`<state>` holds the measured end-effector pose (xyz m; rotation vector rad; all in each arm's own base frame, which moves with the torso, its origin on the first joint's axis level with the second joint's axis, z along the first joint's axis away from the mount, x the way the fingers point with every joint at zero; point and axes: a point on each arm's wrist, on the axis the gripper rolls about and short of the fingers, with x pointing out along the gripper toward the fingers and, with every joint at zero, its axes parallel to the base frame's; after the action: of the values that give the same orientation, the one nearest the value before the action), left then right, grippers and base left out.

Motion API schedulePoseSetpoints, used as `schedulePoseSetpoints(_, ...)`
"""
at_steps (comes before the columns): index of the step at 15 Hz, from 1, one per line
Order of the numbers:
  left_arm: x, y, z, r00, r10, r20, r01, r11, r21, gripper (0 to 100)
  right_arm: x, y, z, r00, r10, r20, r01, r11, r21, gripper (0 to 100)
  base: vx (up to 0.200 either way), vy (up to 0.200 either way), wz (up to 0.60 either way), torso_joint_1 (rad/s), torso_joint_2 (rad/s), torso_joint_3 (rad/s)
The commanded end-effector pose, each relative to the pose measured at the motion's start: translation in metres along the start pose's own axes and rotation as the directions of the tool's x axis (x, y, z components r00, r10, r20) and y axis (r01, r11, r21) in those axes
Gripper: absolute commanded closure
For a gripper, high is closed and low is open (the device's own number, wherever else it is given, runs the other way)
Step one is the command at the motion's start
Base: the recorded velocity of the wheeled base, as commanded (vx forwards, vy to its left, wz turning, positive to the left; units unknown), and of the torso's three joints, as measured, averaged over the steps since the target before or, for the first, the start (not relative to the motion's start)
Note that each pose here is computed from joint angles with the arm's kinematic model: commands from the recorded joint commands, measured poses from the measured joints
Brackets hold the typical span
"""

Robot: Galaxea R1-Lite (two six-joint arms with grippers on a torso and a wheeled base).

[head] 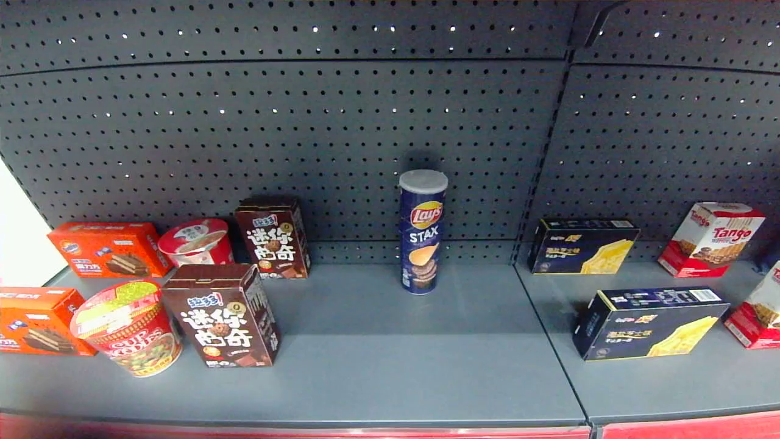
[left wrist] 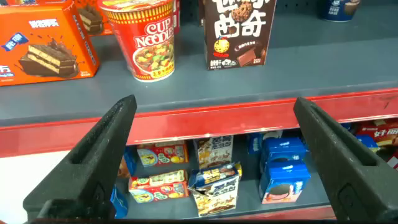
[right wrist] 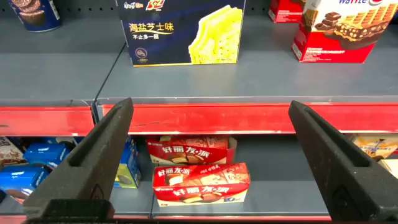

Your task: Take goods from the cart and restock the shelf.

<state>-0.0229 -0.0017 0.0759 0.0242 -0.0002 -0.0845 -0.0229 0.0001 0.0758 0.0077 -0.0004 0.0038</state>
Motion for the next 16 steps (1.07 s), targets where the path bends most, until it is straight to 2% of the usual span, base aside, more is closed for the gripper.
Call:
schedulePoseSetpoints(1,0.0001,0.0,0.0001,1.0,0.0,-0.001,0.0,1.0,0.0,0,0.0001,0.0,0.0,1.0,0.001,-0.002,-0.001,1.0,0.0,0,0.0,0.0,0.6,-0.007,0.0,0.002)
schedulePoseSetpoints(16,0.0001,0.0,0.0001,1.0,0.0,-0.001,0.0,1.0,-0.001,0,0.0001,0.0,0.0,1.0,0.001,-0.002,-0.001,1.0,0.0,0,0.0,0.0,0.6,0.003,0.0,0.002)
